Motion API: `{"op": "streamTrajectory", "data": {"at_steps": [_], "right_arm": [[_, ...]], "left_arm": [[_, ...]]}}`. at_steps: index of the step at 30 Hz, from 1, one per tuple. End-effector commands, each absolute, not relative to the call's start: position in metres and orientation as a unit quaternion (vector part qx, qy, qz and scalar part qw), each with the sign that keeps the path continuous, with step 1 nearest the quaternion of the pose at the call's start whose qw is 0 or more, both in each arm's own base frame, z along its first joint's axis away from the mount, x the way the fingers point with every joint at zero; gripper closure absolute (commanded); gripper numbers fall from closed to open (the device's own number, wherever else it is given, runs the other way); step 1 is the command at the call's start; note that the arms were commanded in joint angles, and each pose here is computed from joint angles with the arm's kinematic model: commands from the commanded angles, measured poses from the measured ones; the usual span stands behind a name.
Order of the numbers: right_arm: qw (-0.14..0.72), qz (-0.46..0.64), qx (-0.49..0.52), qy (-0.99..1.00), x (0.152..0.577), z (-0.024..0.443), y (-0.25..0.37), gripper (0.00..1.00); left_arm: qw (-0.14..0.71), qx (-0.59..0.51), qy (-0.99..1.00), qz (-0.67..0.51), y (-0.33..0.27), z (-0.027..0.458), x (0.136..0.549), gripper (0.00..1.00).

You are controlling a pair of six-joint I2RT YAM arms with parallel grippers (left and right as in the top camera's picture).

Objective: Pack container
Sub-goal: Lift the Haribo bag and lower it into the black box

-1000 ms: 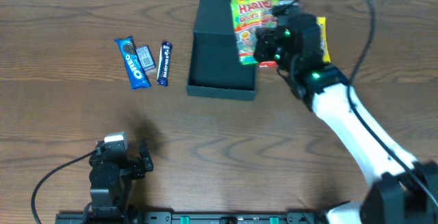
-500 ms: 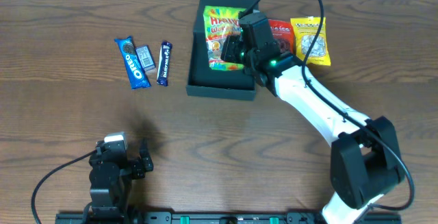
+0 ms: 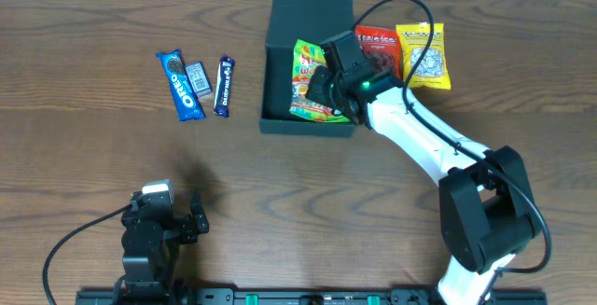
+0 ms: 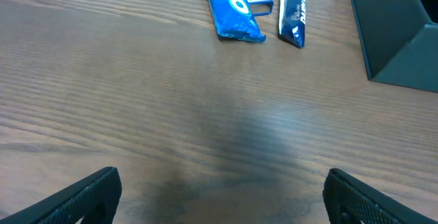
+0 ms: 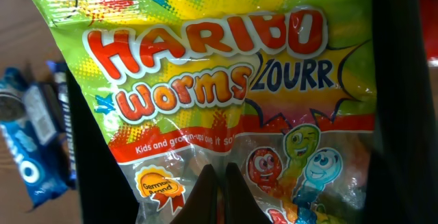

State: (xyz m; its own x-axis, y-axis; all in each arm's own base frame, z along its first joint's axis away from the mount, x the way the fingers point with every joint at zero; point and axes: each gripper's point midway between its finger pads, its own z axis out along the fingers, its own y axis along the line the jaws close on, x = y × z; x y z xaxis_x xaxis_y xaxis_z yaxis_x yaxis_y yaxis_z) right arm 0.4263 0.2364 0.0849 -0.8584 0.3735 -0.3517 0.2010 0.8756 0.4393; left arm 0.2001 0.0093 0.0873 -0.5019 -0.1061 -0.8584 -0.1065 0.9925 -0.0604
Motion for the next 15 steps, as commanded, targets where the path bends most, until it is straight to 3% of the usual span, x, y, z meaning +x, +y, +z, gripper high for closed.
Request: {"op": "streamTrajectory", "data": {"at_steps": [1, 5, 6, 8, 15], "right_arm": [[0.235, 0.199, 0.165, 0.937, 0.435, 0.098, 0.233, 0.99], [0.229, 0.188, 0.15, 0.943, 0.431, 0.094, 0.231, 0.95], [0.226, 0.185, 0.15, 0.945, 0.429, 0.093, 0.23, 0.71], [0.228, 0.185, 0.144, 0.945, 0.43, 0.094, 0.231, 0.04], [0.269, 0.205, 0.114, 0.934, 0.445, 0.131, 0.236, 0.01]], "left_arm": [[0.494, -0.055, 0.868, 0.0, 0.008, 0.084, 0.2, 0.05], [0.493, -0.055, 0.868, 0.0, 0.008, 0.084, 0.2, 0.05], [0.494, -0.055, 0.868, 0.0, 0.008, 0.084, 0.2, 0.05], [0.493, -0.055, 0.868, 0.0, 0.008, 0.084, 0.2, 0.05], [0.494, -0.055, 0.868, 0.0, 0.008, 0.084, 0.2, 0.05]]}}
